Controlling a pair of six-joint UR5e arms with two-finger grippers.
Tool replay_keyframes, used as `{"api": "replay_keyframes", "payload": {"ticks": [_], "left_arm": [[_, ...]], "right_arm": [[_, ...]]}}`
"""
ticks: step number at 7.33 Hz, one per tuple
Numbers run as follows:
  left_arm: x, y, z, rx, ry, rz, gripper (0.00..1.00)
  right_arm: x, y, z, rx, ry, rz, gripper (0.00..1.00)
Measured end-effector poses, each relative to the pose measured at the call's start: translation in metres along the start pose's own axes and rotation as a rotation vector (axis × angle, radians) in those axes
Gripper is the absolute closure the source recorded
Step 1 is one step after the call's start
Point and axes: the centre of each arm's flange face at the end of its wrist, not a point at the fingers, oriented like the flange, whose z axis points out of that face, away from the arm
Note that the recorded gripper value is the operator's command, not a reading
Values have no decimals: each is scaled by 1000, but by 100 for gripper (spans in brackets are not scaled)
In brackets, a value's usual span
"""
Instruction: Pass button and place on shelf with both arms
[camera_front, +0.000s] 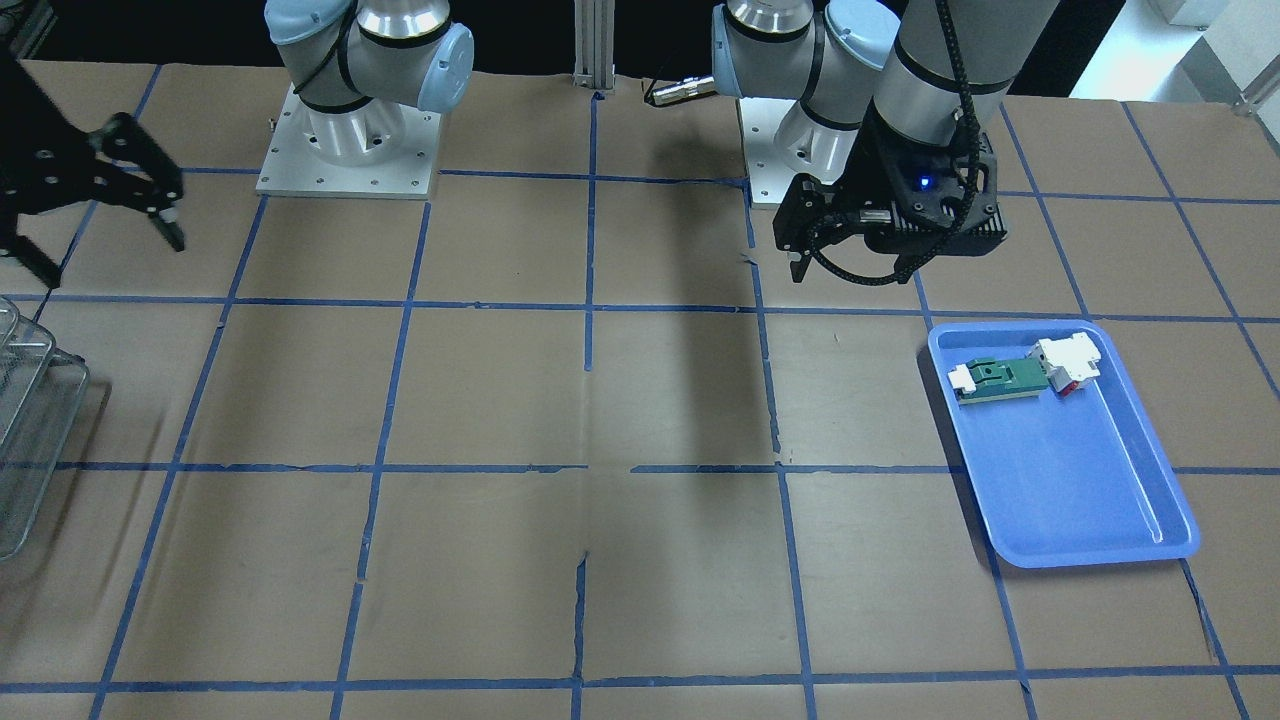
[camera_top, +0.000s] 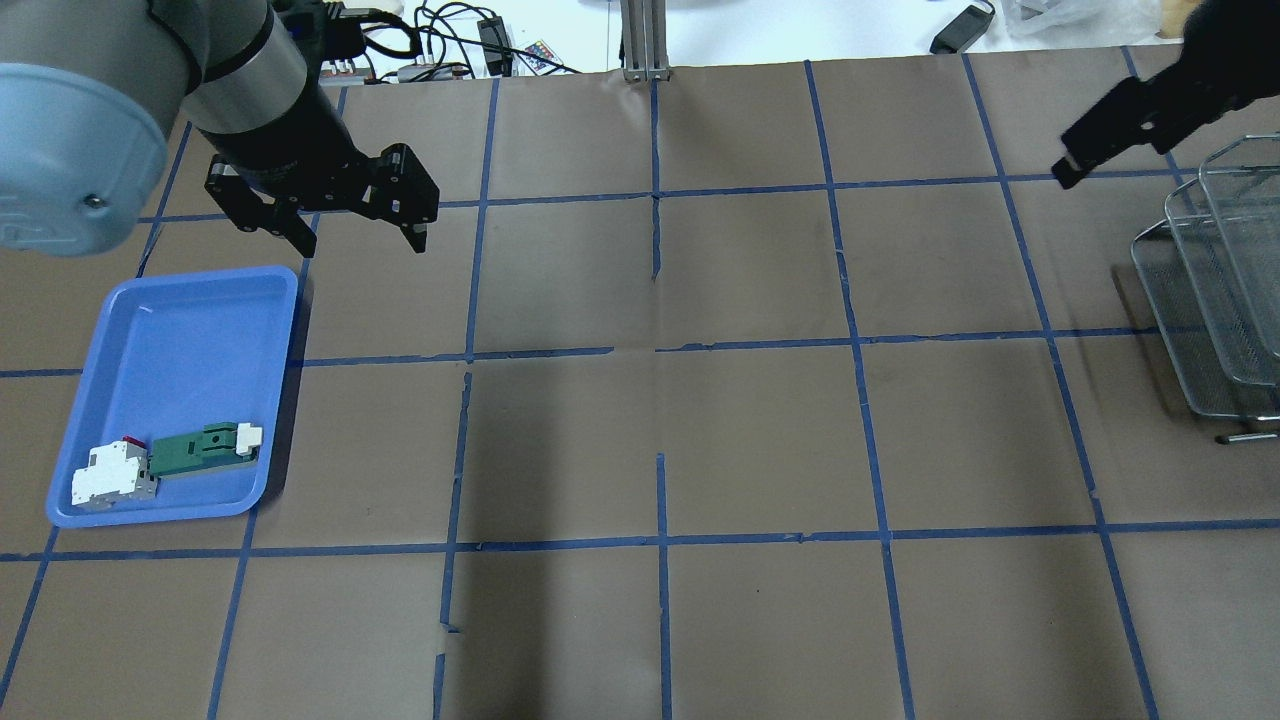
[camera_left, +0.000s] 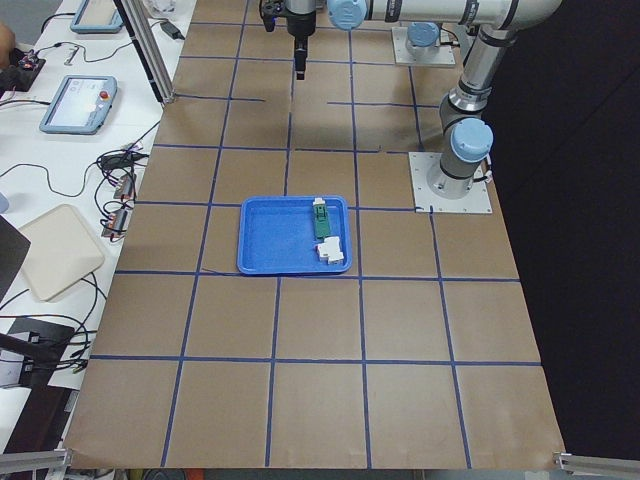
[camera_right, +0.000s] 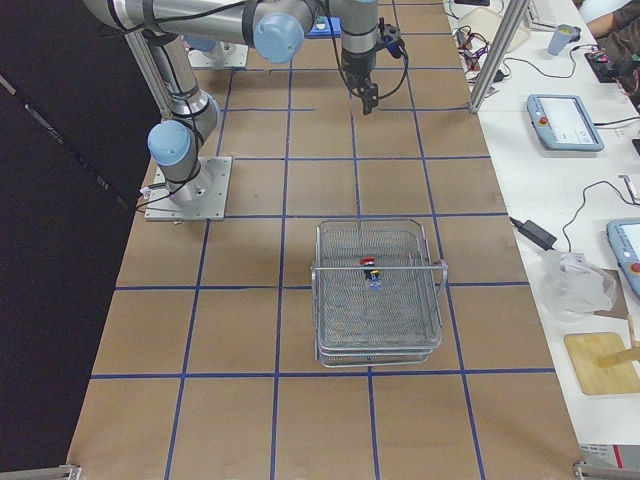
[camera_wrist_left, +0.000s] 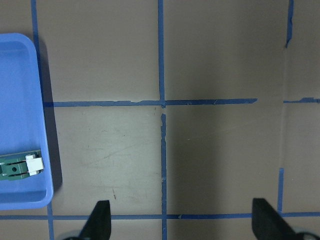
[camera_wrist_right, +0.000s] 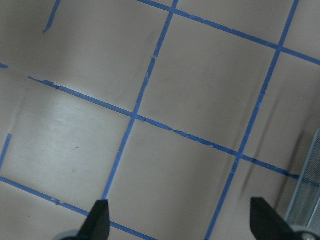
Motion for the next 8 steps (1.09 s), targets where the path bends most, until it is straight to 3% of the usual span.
{"api": "replay_keyframes", "payload": {"ticks": [3, 8], "left_arm": [[-4, -10, -6, 13, -2, -7, 0], [-11, -25, -3, 1, -7, -29, 0]], "right_arm": [[-106, -9, 18, -60, 82, 263, 0], [-92, -13, 47, -115, 95, 345, 0]]}}
